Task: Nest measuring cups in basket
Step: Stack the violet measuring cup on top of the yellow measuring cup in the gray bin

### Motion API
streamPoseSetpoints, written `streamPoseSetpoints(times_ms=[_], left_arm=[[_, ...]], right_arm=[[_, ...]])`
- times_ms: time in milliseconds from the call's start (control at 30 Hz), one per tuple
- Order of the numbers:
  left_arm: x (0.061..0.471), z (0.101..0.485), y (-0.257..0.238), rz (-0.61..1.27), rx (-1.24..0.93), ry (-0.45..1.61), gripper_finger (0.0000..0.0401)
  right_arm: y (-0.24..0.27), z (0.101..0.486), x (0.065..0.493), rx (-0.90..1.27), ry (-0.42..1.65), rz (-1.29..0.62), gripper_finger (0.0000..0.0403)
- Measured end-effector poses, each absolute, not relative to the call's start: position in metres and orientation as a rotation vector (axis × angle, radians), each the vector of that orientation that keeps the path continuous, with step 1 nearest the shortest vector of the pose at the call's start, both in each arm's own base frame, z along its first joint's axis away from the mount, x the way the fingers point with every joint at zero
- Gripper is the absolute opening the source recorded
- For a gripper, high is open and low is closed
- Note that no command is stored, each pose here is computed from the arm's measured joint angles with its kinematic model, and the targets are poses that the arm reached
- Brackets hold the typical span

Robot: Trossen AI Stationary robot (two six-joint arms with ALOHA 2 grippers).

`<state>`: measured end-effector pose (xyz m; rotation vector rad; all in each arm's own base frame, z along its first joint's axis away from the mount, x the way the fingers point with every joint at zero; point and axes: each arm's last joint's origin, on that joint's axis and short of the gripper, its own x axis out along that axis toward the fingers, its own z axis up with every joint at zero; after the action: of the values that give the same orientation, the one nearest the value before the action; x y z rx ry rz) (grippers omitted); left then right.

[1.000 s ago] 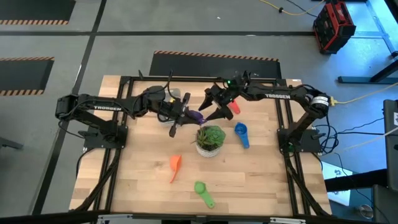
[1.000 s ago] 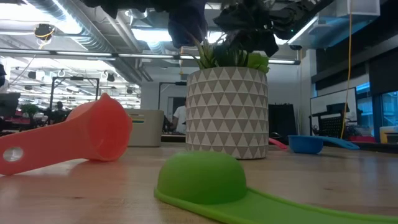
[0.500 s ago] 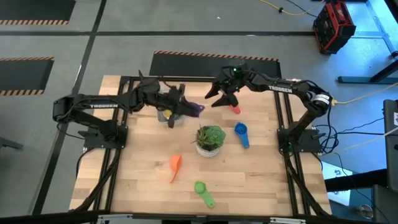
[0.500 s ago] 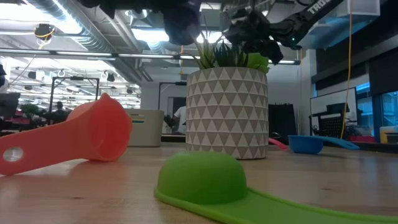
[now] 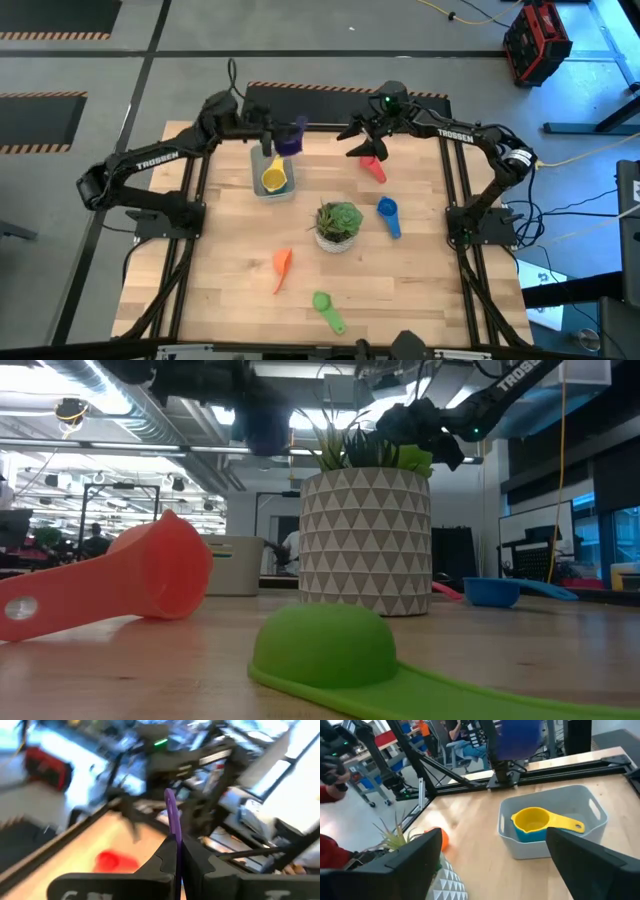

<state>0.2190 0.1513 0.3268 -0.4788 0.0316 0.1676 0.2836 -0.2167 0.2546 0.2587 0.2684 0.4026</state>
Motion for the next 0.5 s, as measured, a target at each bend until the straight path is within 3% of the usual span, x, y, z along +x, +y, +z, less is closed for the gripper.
streamPoseSetpoints(times_ms=[500], left_arm=[[0.198,0.279,0.185,0.385,-0.87,0.301,0.0002]], right_arm=[[-0.216,0.253,0.283,0.251,0.28,0.408,0.0361]])
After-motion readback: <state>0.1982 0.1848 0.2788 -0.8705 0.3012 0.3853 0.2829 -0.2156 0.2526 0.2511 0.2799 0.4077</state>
